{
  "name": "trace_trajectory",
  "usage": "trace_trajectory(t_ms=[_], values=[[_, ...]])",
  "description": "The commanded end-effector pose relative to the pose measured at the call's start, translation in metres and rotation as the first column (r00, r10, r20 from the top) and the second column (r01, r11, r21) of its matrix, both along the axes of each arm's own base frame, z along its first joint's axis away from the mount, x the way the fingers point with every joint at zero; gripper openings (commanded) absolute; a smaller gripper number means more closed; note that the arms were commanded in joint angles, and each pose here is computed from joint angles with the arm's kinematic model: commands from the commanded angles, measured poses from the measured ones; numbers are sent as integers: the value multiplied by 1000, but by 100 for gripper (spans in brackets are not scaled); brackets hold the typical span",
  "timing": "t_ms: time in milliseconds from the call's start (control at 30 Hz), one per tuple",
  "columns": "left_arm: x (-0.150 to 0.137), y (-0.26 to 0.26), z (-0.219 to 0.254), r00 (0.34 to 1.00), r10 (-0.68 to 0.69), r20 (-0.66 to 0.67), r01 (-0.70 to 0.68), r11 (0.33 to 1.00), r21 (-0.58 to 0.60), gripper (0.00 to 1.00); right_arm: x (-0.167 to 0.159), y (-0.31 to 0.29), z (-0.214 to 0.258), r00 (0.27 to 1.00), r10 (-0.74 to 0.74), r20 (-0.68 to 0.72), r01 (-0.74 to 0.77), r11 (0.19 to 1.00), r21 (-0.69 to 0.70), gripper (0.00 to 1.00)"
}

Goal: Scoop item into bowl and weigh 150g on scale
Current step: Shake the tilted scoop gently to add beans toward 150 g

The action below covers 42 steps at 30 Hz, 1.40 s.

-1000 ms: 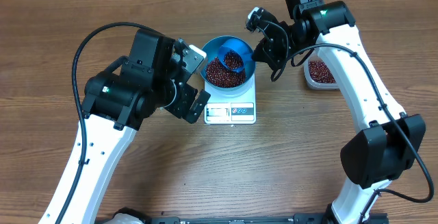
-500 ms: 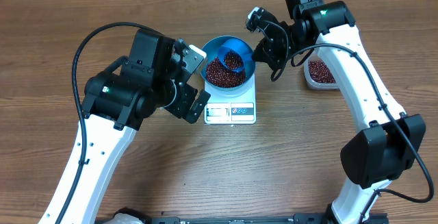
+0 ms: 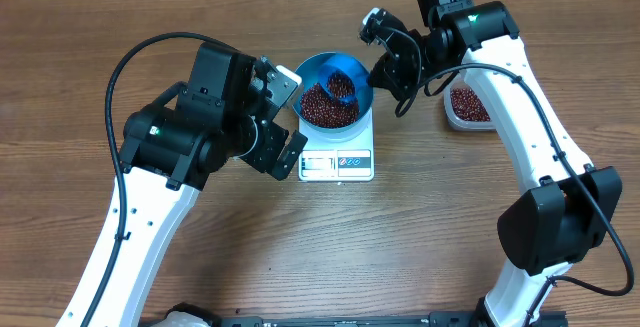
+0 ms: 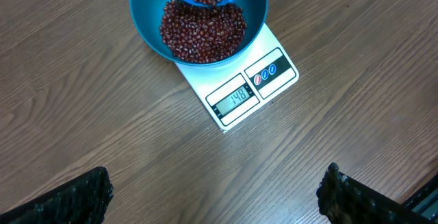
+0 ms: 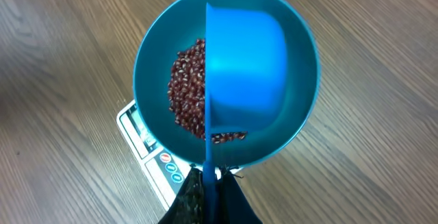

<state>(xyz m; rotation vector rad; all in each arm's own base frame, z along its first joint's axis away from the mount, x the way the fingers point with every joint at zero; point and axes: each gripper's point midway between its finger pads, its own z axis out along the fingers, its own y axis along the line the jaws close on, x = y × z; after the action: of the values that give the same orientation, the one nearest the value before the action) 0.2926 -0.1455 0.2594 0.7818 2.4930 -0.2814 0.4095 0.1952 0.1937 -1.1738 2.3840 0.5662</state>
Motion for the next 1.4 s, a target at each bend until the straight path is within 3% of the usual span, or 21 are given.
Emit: trace_trajectory(t_ms=[0,100,1367], values=[[0,-1,1,1000,-15,1,15,1000,0,100,0,2,27,998,-16,54,14,999,29,4],[0,-1,1,1000,-15,1,15,1000,0,99,-5,1,25,998,34,61,-35,999,4,4],[0,-1,0,1000,-15,1,15,1000,0,100,0,1,26,998,-10,56,9,1000,19,4]])
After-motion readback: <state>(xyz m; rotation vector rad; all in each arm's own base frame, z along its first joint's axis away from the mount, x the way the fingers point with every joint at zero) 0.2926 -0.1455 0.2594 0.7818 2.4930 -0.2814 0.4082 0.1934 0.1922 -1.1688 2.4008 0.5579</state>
